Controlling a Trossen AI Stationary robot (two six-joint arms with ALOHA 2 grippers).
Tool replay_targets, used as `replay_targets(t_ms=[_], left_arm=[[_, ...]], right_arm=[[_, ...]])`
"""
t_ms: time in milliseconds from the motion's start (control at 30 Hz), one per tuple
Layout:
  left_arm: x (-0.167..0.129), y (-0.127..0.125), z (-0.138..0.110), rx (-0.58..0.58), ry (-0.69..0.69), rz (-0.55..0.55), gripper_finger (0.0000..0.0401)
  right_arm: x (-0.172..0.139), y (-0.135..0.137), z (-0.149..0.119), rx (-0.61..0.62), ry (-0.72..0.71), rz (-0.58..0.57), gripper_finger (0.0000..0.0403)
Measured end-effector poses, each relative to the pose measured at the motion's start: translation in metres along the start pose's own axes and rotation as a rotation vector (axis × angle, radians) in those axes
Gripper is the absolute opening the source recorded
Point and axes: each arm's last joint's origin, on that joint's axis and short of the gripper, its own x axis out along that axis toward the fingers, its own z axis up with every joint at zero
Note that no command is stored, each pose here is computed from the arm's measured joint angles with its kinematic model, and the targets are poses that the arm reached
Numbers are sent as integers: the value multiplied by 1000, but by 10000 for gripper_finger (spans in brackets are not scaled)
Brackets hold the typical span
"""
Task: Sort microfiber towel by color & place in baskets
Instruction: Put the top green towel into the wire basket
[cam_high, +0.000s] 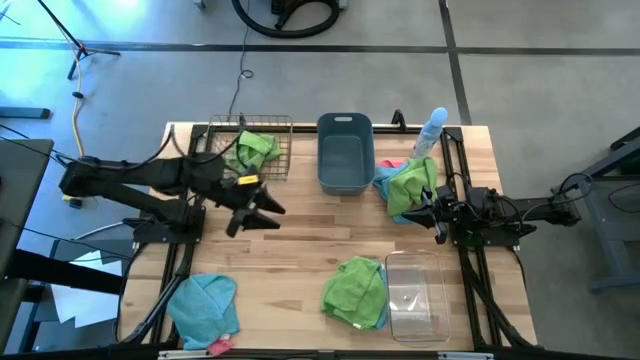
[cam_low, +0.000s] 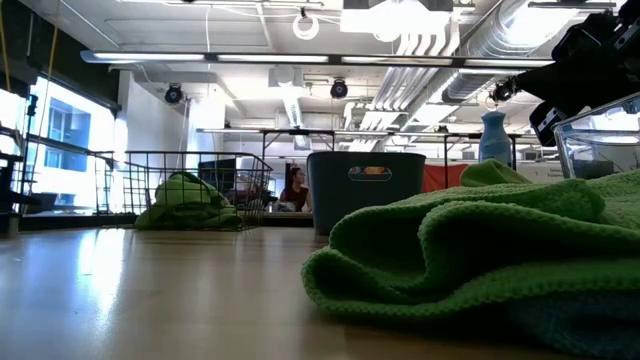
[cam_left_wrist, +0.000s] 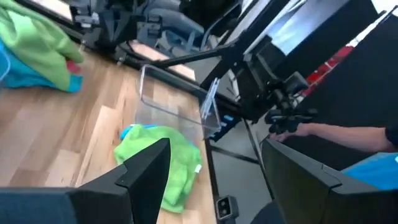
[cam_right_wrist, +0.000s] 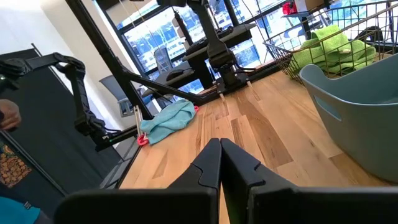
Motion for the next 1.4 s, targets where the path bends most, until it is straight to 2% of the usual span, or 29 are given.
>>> replay_targets(t_ms=[200,300,400,700,767,833,1000,1200,1400], left_arm=[[-11,-8,1,26,-113,97,241],[-13,-9,4,28,-152,107,241],[-15,-10,6,21,-181,106,241],[-16,-9,9,19,-230,135,241],[-16,-9,10,19,-232,138,241],[-16,-8,10,26,-232,145,241],[-16,-7,11,66,-230,156,241],[-16,-5,10,66,-222,169,241],[-17,-5,10,75,-219,171,241]], right_arm=[[0,0,0,-14,0,0,0],[0,0,0,-122,-1,-2,0],[0,0,0,-170,-1,-2,0],[0,0,0,-165,-3,-2,0],[0,0,1,-84,-13,2,0],[0,2,4,72,-44,18,0],[-2,4,17,325,-210,7,0],[-7,6,32,473,-458,-35,0],[-10,12,51,495,-663,27,0]])
